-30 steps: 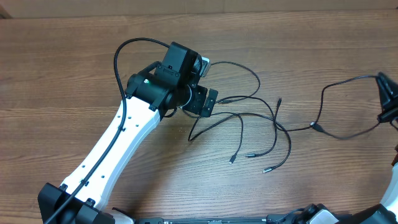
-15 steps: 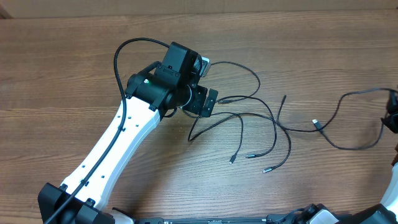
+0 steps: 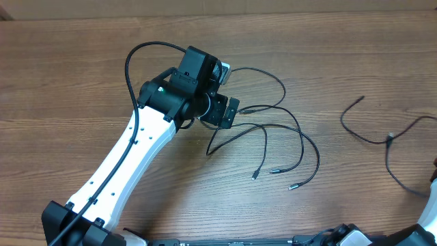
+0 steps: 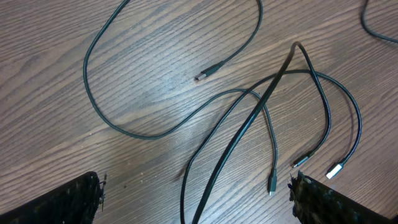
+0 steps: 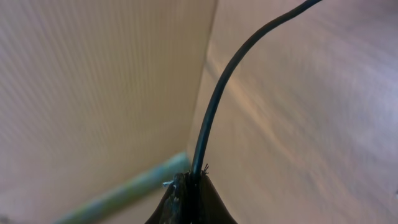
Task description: Untangle cables
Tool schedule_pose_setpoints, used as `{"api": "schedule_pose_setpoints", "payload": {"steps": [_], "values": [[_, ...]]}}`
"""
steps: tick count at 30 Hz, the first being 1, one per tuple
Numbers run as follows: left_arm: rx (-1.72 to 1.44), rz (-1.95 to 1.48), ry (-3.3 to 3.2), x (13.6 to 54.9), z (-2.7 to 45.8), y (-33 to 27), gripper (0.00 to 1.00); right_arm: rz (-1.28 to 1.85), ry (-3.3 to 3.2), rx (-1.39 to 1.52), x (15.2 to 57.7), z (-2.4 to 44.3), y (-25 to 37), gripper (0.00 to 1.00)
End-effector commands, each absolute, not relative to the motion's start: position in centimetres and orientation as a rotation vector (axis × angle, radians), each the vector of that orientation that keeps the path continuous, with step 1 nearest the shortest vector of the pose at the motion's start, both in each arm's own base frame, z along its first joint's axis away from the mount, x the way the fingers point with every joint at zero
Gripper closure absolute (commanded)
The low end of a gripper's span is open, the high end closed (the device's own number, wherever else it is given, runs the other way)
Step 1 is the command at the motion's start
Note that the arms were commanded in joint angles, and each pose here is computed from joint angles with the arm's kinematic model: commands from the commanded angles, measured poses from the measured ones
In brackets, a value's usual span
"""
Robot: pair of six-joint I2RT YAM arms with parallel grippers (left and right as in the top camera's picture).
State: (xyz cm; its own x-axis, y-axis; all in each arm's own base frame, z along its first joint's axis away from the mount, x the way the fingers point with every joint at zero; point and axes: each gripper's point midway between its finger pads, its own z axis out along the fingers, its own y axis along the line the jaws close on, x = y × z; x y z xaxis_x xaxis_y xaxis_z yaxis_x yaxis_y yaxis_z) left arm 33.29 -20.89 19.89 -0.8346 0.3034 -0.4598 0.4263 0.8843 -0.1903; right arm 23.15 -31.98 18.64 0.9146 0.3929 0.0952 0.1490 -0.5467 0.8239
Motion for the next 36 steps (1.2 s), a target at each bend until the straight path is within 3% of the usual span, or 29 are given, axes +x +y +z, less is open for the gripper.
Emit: {"api": "schedule_pose_setpoints", "payload": {"steps": [1, 20, 21, 23, 26, 31, 36], "values": [[0.523, -0.415, 2.628, 33.5, 20.0, -21.0, 0.00, 0.078, 0.254, 2.115, 19.6, 18.9, -33.9, 0.96], [0.523, -0.415, 2.628, 33.5, 20.0, -21.0, 0.01, -0.314, 0.241, 2.168, 16.8, 12.6, -36.3, 0.94], [0.523, -0.415, 2.628, 33.5, 20.0, -21.0, 0.00, -0.333, 0.251, 2.164, 16.7, 12.6, -36.4, 0.86], [0.523, -0.415, 2.628, 33.5, 20.0, -21.0, 0.00, -0.342, 0.256, 2.172, 16.7, 12.2, -36.3, 0.58], [0.524, -0.415, 2.628, 33.5, 20.0, -21.0, 0.00, -0.326, 0.267, 2.181, 16.9, 12.0, -36.3, 0.32], [0.523, -0.415, 2.628, 33.5, 20.0, -21.0, 0.00, -0.264, 0.310, 2.216, 17.8, 11.3, -35.9, 0.22], [0.523, -0.415, 2.628, 33.5, 20.0, -21.0, 0.00, -0.061, 0.701, 2.254, 22.1, 9.6, -34.0, 0.12]]}}
